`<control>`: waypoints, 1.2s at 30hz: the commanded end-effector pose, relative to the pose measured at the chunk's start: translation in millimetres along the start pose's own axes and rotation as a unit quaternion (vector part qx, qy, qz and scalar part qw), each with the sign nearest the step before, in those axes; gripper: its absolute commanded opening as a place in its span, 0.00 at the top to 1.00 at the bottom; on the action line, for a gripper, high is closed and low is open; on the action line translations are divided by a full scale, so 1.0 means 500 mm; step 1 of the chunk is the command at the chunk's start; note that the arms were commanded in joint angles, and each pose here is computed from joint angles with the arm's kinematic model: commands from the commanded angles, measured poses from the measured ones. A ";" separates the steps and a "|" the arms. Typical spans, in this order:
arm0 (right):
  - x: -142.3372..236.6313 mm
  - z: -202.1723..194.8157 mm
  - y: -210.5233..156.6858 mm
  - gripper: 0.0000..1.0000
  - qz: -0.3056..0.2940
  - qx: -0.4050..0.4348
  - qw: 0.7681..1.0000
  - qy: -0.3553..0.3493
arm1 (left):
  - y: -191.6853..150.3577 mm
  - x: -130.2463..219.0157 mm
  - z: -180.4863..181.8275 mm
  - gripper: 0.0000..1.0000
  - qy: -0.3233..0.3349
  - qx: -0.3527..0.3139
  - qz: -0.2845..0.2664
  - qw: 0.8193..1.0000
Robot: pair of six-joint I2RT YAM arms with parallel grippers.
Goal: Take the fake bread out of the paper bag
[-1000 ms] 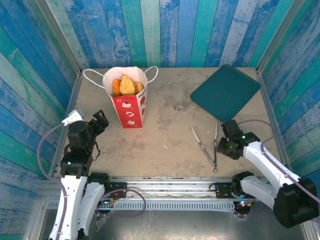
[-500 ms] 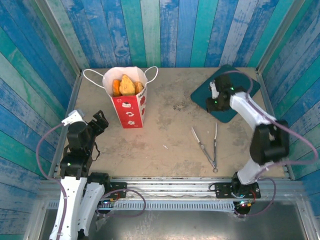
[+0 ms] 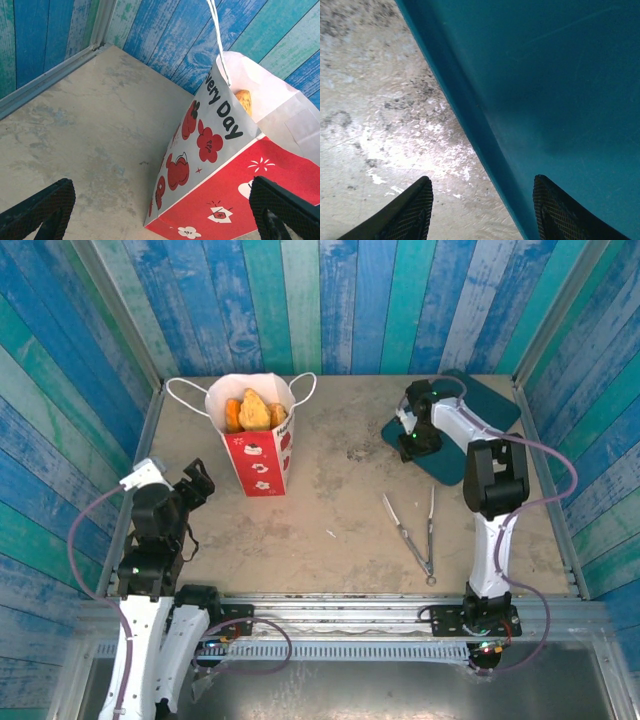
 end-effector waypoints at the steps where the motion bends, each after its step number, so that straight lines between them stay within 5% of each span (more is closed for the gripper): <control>1: -0.022 0.001 -0.012 0.48 0.038 0.007 0.999 -0.007 | 0.025 0.009 -0.010 0.06 -0.002 -0.006 -0.025 1.000; 10: -0.058 0.009 0.000 0.67 0.047 0.007 0.999 -0.002 | 0.034 0.005 -0.016 0.06 -0.002 -0.008 -0.031 0.999; 17: -0.054 0.086 0.078 0.77 0.004 0.008 0.999 0.039 | 0.032 -0.001 -0.018 0.06 -0.005 -0.004 -0.031 0.999; 28: -0.067 0.181 0.183 0.91 -0.044 -0.108 0.987 0.111 | 0.033 0.003 -0.021 0.06 -0.008 0.007 -0.025 1.000; 36: -0.082 0.255 0.260 0.99 -0.101 -0.227 0.947 0.202 | 0.029 -0.003 -0.025 0.06 -0.020 0.023 -0.021 0.999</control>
Point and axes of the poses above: each hand's point on the last joint's axis, 136 mm out from that joint toward the fingers, its own x axis back along the fingers, its own z axis along the line the jaws close on, y = z × x, the point moved 7 cm from there along x, back along the fingers, and after that the axes turned 8 degrees about x, right-handed, at the moved point
